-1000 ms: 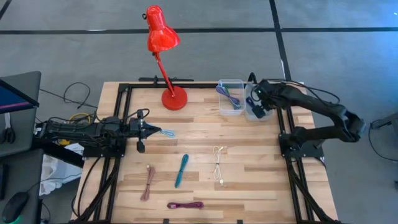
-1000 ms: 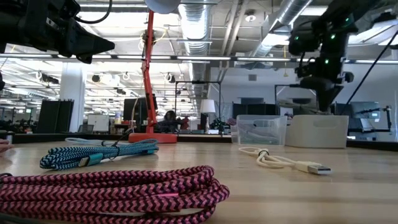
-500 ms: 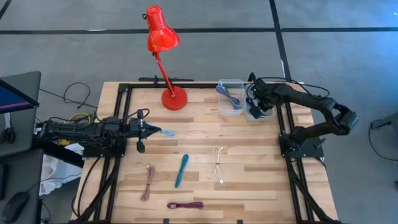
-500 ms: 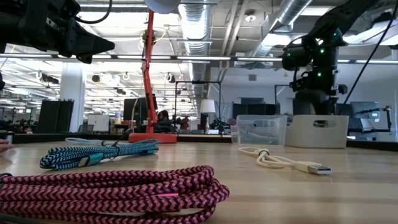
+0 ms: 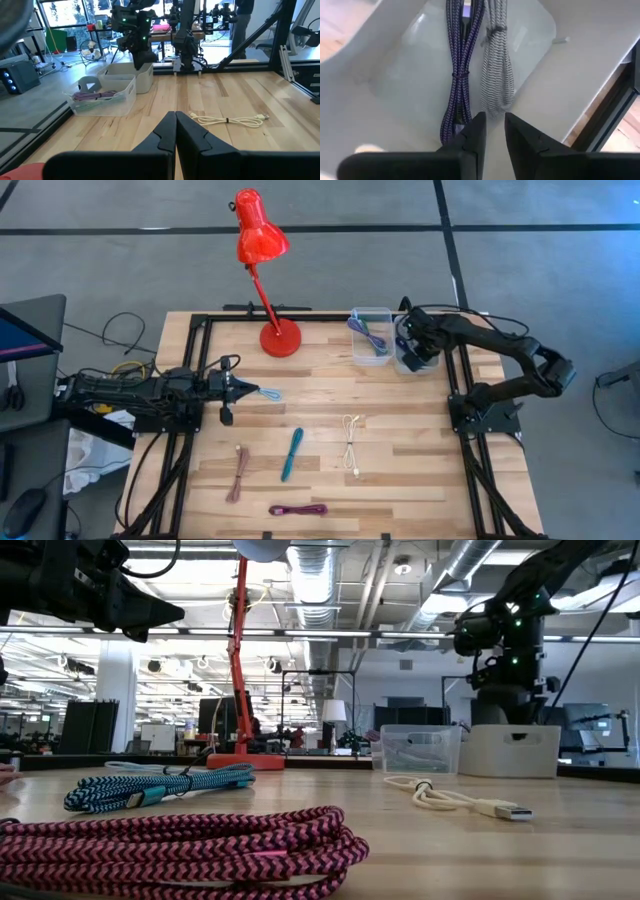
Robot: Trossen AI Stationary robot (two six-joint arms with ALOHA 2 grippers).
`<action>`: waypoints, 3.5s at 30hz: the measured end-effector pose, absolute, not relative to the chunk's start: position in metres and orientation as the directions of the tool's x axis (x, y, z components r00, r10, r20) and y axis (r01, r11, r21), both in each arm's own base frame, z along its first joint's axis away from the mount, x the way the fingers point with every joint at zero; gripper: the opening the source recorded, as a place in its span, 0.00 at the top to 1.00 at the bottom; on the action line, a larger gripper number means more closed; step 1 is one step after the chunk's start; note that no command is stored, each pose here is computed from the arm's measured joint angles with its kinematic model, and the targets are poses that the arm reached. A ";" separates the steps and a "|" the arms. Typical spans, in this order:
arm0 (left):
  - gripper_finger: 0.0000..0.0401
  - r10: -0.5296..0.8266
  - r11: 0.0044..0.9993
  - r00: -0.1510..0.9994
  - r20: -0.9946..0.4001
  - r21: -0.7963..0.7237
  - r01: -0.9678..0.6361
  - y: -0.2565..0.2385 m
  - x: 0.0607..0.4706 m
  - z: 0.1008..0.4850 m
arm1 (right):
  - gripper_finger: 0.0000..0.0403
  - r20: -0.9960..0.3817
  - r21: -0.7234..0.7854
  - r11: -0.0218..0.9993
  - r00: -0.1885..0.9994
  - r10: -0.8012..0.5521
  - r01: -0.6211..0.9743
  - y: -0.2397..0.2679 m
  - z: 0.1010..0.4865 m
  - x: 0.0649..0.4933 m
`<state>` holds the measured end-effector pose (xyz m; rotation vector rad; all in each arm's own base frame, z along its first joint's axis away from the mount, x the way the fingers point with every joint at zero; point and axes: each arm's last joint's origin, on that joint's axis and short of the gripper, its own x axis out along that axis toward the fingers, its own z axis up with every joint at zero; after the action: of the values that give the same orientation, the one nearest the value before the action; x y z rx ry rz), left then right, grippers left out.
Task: Pick & Place USB Port
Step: Put the white charger cable into the transparent bin
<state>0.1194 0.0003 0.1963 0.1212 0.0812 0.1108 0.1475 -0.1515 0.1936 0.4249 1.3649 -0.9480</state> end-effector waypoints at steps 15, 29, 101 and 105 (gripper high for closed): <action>0.99 0.115 0.987 0.991 -0.074 0.125 -0.105 0.000 0.119 0.196 | 0.84 -0.955 -0.159 0.691 0.069 -0.290 0.705 -0.107 0.216 0.155; 0.99 0.115 0.987 0.991 -0.074 0.125 -0.105 0.000 0.119 0.196 | 0.84 -0.914 0.053 0.919 0.389 -0.113 0.391 -0.053 0.224 0.196; 0.99 0.115 0.987 0.991 -0.073 0.124 -0.105 0.000 0.119 0.196 | 0.74 -0.908 -0.349 0.658 0.413 -0.063 -0.667 0.093 0.144 0.323; 0.99 0.115 0.987 0.991 -0.073 0.124 -0.105 0.000 0.119 0.196 | 0.74 -0.921 -0.333 0.656 0.383 -0.072 -0.678 0.093 0.134 0.324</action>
<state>0.1194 0.0003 0.1964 0.1204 0.0804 0.1105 0.3239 0.0934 0.1339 -0.7921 1.1310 0.4423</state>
